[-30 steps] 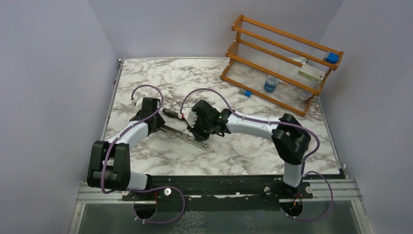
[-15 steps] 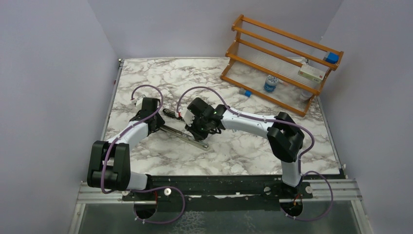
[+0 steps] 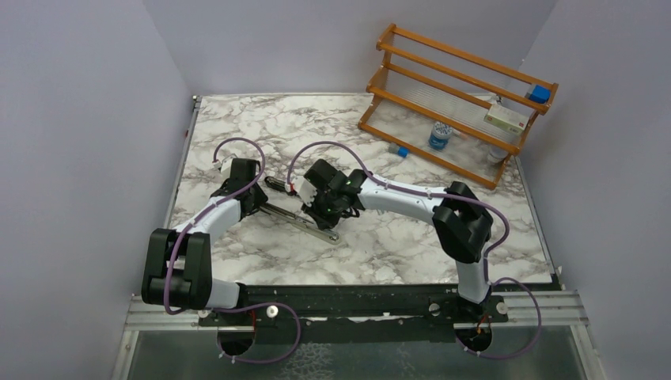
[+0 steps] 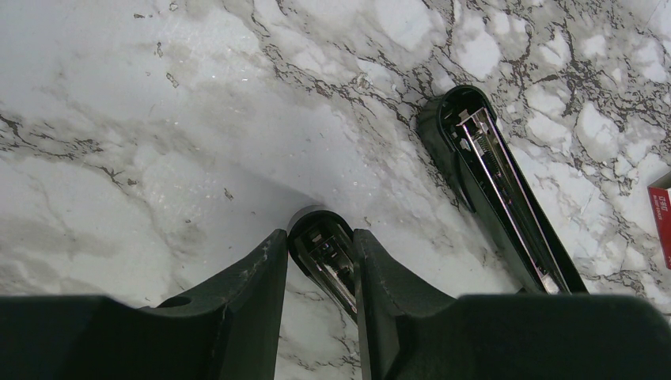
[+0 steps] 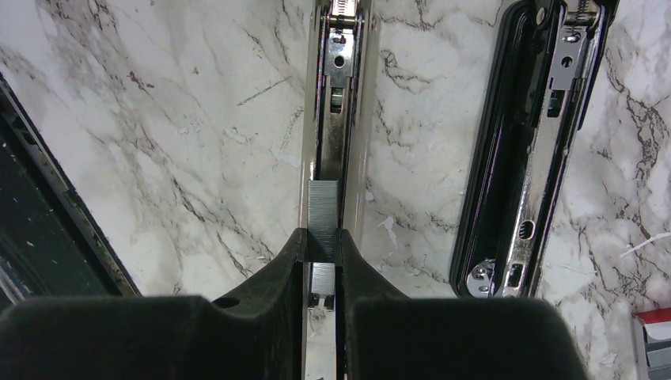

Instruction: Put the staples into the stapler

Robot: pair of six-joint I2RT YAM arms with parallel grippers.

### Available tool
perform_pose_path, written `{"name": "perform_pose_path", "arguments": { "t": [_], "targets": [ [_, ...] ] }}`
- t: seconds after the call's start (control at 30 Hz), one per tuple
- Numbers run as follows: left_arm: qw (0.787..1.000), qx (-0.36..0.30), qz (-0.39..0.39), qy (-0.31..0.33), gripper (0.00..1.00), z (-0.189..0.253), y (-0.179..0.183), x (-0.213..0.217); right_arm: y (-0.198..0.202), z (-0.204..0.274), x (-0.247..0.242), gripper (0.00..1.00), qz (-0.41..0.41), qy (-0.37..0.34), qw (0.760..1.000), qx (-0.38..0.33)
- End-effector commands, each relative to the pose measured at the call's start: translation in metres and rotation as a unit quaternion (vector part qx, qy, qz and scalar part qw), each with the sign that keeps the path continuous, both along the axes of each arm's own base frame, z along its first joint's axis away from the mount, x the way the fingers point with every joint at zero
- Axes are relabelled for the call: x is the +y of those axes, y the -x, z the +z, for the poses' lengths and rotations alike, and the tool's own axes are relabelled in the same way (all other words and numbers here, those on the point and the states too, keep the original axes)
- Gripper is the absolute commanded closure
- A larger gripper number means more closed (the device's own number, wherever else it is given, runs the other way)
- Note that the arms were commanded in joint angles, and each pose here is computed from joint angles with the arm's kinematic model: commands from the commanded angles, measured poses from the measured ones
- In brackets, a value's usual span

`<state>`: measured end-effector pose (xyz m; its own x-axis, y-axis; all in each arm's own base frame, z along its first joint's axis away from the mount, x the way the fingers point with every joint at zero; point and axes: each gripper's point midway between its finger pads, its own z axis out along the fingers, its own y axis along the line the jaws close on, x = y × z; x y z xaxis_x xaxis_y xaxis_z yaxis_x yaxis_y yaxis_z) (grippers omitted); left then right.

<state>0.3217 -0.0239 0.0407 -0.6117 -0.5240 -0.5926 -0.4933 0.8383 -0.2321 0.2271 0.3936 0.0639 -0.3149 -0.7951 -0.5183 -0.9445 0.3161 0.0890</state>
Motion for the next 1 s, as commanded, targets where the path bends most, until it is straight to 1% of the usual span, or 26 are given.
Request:
{"name": "perform_pose_path", "arguments": {
  "t": [0.0,0.8,0.97],
  "targets": [
    [1.0,0.02,0.002,-0.014,0.63,-0.0066,0.0077,0.007,0.0039,-0.0055,-0.0001,0.99,0.003,0.015,1.0,0.006],
    [1.0,0.02,0.004,-0.012,0.63,-0.0063,0.0059,0.0067,0.0075,-0.0094,0.0042,0.99,0.011,0.011,1.0,0.018],
    [1.0,0.019,0.004,-0.013,0.63,-0.0061,0.0056,0.0067,0.0022,0.0003,0.0088,0.99,0.001,-0.009,1.0,-0.001]
  ]
}}
